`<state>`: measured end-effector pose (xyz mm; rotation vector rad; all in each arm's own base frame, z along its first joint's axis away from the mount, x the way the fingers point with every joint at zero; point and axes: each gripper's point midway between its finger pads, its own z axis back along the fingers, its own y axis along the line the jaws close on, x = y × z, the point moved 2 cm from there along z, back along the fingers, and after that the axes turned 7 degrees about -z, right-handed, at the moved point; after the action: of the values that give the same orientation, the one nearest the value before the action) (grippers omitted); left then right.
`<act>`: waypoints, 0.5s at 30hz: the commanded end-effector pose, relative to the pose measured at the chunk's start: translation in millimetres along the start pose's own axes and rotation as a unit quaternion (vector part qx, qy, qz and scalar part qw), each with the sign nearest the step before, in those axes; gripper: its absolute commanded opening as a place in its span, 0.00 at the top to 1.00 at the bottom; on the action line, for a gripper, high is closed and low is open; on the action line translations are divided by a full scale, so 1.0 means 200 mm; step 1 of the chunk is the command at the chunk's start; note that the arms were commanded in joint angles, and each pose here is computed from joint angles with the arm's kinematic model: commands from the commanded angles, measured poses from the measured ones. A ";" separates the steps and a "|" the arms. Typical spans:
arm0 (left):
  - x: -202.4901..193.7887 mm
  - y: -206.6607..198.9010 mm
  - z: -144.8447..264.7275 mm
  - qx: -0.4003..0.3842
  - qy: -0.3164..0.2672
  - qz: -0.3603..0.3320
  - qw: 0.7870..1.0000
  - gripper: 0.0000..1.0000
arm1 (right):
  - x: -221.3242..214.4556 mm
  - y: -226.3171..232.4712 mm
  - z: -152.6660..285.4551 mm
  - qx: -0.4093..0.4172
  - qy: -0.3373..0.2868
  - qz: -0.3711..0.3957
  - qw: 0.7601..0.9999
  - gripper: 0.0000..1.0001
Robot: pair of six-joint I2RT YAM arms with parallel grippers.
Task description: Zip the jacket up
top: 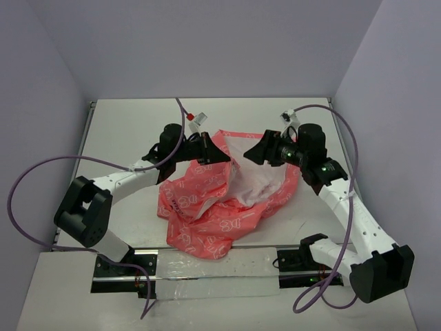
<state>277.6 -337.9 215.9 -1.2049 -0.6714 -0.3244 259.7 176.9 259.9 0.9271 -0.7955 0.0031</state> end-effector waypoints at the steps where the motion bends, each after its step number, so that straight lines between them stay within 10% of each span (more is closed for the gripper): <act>1: 0.10 0.02 -0.04 0.031 -0.022 0.044 0.998 1.00 | 0.19 -0.24 0.09 -0.165 -0.095 -0.029 0.981 0.21; 7: 0.13 0.08 -0.05 0.061 -0.040 0.072 0.995 1.00 | 0.24 -0.69 0.27 -0.375 -0.184 -0.101 0.903 0.31; 15: 0.21 0.06 -0.03 0.073 -0.060 0.074 0.993 1.00 | 0.33 -1.07 0.36 -0.453 -0.184 -0.164 0.857 0.44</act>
<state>303.3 -332.2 193.9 -1.0984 -0.6111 -0.0886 319.9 3.3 180.8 0.2351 -0.8573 -0.7253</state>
